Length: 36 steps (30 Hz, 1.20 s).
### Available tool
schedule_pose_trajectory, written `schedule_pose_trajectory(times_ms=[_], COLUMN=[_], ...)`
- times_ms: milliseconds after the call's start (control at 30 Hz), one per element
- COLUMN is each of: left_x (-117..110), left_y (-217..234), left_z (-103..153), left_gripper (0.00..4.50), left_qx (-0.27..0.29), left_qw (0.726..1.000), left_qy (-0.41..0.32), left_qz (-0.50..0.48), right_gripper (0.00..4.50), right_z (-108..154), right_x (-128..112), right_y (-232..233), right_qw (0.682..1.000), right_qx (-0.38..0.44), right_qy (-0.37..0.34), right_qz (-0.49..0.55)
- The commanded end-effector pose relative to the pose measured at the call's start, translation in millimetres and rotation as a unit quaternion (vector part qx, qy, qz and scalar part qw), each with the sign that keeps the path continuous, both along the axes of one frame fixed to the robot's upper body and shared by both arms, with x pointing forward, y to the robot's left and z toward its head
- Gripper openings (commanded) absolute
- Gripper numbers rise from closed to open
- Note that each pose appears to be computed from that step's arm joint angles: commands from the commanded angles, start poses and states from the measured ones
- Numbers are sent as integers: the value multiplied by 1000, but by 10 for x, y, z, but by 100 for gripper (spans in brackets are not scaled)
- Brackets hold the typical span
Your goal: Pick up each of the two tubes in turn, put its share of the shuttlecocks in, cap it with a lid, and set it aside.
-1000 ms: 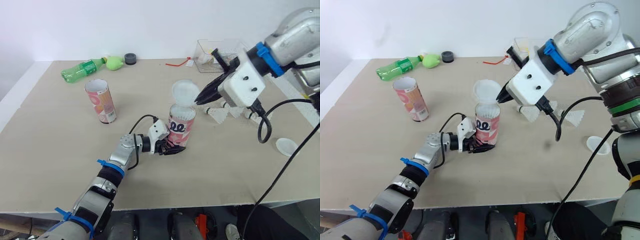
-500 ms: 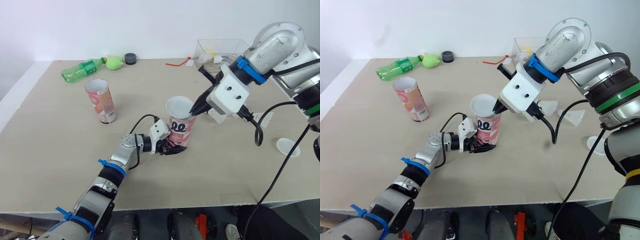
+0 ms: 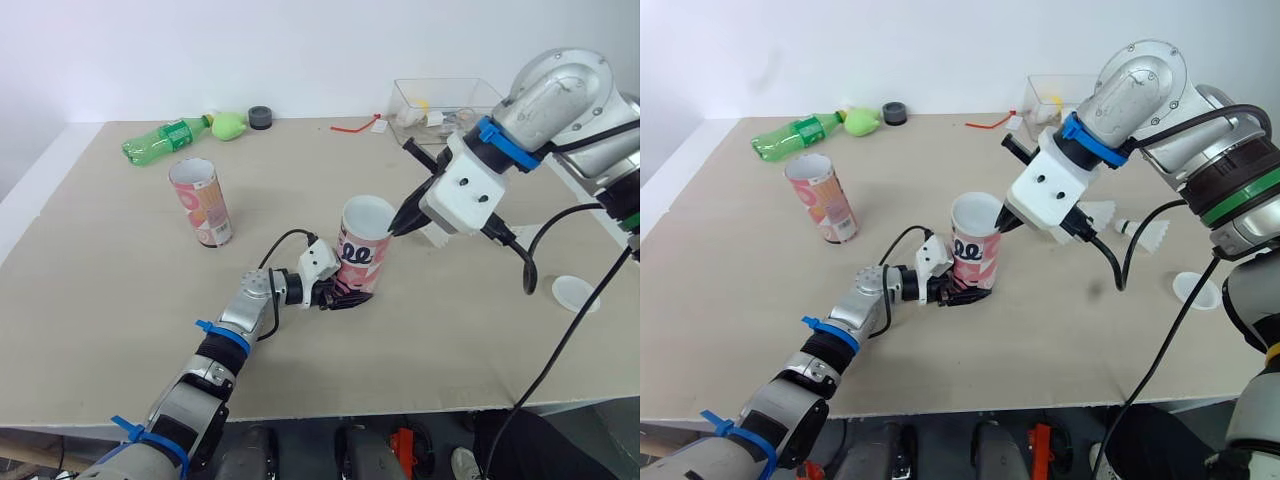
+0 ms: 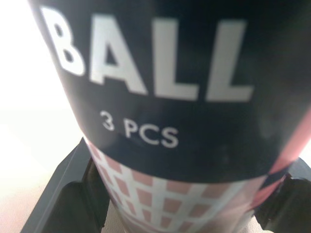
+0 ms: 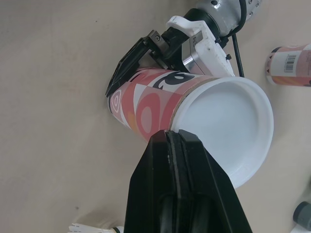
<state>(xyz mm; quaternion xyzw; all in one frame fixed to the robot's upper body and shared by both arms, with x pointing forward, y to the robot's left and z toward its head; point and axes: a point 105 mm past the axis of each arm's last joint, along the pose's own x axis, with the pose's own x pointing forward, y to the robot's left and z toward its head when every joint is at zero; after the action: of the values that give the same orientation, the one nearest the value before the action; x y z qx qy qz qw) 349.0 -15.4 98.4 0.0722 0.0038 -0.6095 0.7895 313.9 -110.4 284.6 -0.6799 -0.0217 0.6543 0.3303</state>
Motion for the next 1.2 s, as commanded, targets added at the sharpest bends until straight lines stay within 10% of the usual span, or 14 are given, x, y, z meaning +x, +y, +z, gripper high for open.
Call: schedule_pose_trajectory(times_ms=[33, 700, 1033, 1200], left_x=[-11, -45, -47, -39], left_y=[-5, 6, 12, 22], left_z=[75, 33, 15, 19], left_gripper=[322, 322, 322, 322], left_qx=[-11, -11, -8, -8], left_qw=[1000, 1000, 1000, 1000], left_qy=[-13, -6, -2, -1], left_qz=[-2, 1, -1, 0], right_gripper=[6, 6, 405, 405], right_z=[122, 95, 160, 415], right_x=[-42, -23, -27, -54], right_y=[-43, -4, 5, 49], right_qw=[1000, 1000, 1000, 994], right_qx=[-8, -7, 10, 98], right_qy=[-12, 2, -11, 28], right_qz=[4, -1, 7, -32])
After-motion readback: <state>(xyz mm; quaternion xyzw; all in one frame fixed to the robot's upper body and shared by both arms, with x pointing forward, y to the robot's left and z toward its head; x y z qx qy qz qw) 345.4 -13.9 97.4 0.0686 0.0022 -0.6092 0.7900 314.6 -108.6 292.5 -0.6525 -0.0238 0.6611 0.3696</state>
